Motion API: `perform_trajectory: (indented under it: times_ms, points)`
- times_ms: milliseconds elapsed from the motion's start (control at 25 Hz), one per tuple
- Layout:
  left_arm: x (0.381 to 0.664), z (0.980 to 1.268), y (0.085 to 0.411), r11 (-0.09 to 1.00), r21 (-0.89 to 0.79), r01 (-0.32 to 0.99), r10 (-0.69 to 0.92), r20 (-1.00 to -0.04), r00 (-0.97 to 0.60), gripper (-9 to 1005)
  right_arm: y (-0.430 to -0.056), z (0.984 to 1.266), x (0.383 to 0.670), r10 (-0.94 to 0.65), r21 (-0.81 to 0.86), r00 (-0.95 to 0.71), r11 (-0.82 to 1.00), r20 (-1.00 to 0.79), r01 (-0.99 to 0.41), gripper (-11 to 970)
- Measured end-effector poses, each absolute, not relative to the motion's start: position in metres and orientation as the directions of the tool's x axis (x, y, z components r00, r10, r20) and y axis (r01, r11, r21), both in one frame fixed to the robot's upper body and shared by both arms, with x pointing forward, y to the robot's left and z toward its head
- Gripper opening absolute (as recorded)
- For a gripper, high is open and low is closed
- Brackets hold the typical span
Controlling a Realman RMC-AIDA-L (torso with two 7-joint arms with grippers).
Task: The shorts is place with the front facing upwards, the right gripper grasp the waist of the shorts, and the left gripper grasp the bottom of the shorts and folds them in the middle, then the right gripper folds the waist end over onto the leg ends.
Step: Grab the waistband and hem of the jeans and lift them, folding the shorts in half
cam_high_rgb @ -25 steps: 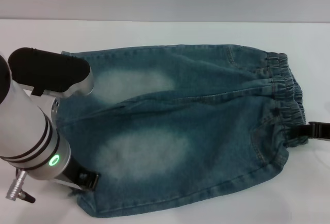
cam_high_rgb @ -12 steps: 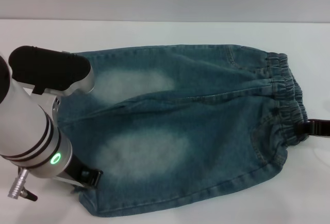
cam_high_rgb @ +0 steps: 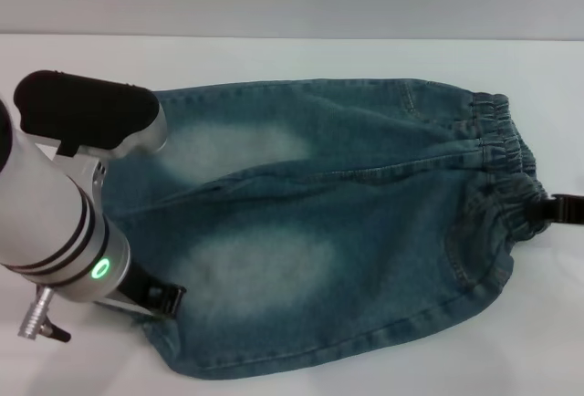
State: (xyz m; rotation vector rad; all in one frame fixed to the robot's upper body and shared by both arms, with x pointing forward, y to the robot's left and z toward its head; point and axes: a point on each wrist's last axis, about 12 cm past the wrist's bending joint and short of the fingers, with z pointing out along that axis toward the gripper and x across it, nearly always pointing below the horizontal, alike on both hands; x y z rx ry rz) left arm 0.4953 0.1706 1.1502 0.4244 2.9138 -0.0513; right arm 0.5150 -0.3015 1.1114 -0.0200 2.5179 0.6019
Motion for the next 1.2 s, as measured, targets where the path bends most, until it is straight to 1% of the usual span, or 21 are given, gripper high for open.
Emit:
perform_trajectory:
  times_ms: [160, 320, 480, 520, 560, 600, 840, 1040, 1200]
  points:
    - [0.503, 1.153, 0.177, 0.963, -0.016, 0.268, 0.257, -0.239, -0.936, 131, -0.306, 1.119, 0.518, 0.121, 0.415, -0.827, 0.898, -0.549, -0.143, 4]
    - [0.512, 1.156, 0.182, 0.967, -0.040, 0.252, 0.228, -0.313, -0.922, 136, -0.309, 1.126, 0.521, 0.138, 0.421, -0.792, 0.893, -0.595, -0.161, 5]
    - [0.527, 1.163, 0.188, 0.967, -0.064, 0.247, 0.197, -0.423, -0.884, 141, -0.312, 1.132, 0.527, 0.157, 0.422, -0.740, 0.887, -0.654, -0.185, 5]
    - [0.527, 1.163, 0.188, 0.967, -0.064, 0.247, 0.197, -0.423, -0.884, 142, -0.314, 1.134, 0.529, 0.170, 0.426, -0.723, 0.885, -0.670, -0.186, 5]
    - [0.536, 1.167, 0.193, 0.967, -0.082, 0.240, 0.170, -0.491, -0.854, 143, -0.315, 1.135, 0.531, 0.180, 0.429, -0.711, 0.884, -0.680, -0.187, 5]
    - [0.538, 1.167, 0.194, 0.967, -0.088, 0.238, 0.162, -0.508, -0.846, 145, -0.316, 1.136, 0.533, 0.192, 0.434, -0.700, 0.882, -0.688, -0.184, 5]
    - [0.564, 1.174, 0.210, 0.972, -0.100, 0.212, 0.097, -0.652, -0.752, 152, -0.333, 1.134, 0.543, 0.314, 0.468, -0.595, 0.876, -0.740, -0.120, 4]
    - [0.581, 1.169, 0.217, 0.974, -0.128, 0.187, 0.044, -0.703, -0.710, 158, -0.351, 1.127, 0.550, 0.463, 0.554, -0.502, 0.831, -0.731, -0.040, 4]
    - [0.586, 1.163, 0.219, 0.973, -0.154, 0.175, 0.011, -0.719, -0.695, 163, -0.360, 1.115, 0.556, 0.557, 0.620, -0.468, 0.785, -0.686, 0.026, 4]
